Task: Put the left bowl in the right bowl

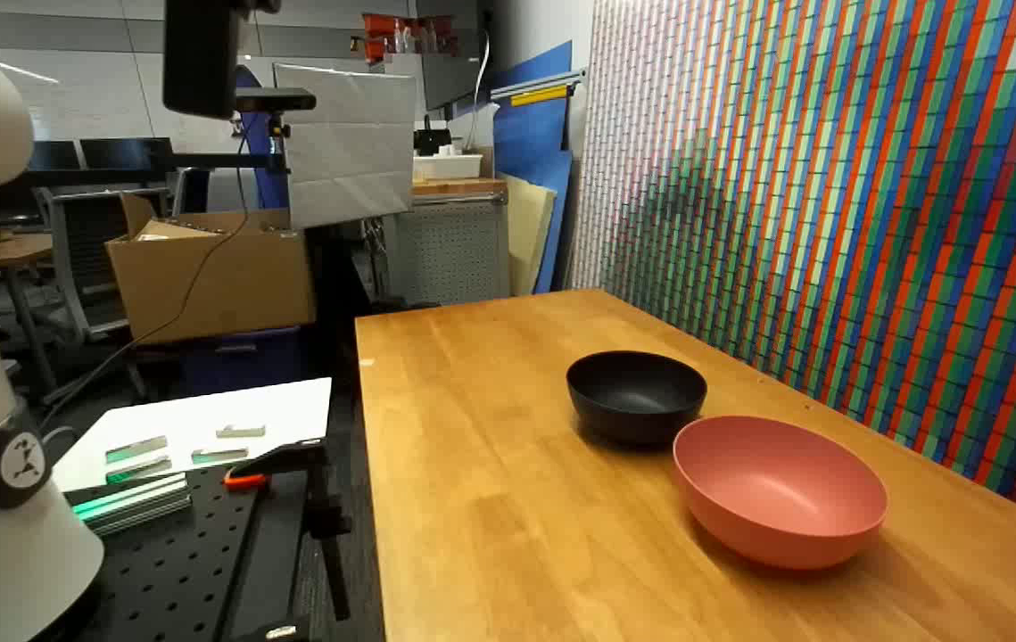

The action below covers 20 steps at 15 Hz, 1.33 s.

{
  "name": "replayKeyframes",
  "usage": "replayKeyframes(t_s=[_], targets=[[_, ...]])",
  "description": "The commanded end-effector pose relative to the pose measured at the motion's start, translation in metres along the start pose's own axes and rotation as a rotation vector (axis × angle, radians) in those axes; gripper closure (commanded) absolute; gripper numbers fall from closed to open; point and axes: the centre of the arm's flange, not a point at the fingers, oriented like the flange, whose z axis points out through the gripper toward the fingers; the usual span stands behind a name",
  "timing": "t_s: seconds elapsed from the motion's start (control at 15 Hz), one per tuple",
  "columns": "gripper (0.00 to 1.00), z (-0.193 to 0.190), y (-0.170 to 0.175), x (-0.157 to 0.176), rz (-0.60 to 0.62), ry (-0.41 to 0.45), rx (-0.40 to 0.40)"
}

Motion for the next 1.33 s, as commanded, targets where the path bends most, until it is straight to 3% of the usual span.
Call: replayKeyframes(t_s=[0.0,0.27,0.47,0.87,1.07,1.27], targets=[[0.0,-0.001,0.0,0.0,0.001,0.002,0.0],[0.0,-0.002,0.001,0.0,0.001,0.006,-0.001],[0.0,-0.01,-0.027,0.031,-0.004,0.053,0.038],[0.0,-0.034,-0.142,0.099,-0.018,0.196,0.183],[0.0,-0.018,-0.19,0.141,0.051,0.225,0.228],[0.0,0.015,-0.229,0.179,0.114,0.222,0.218]])
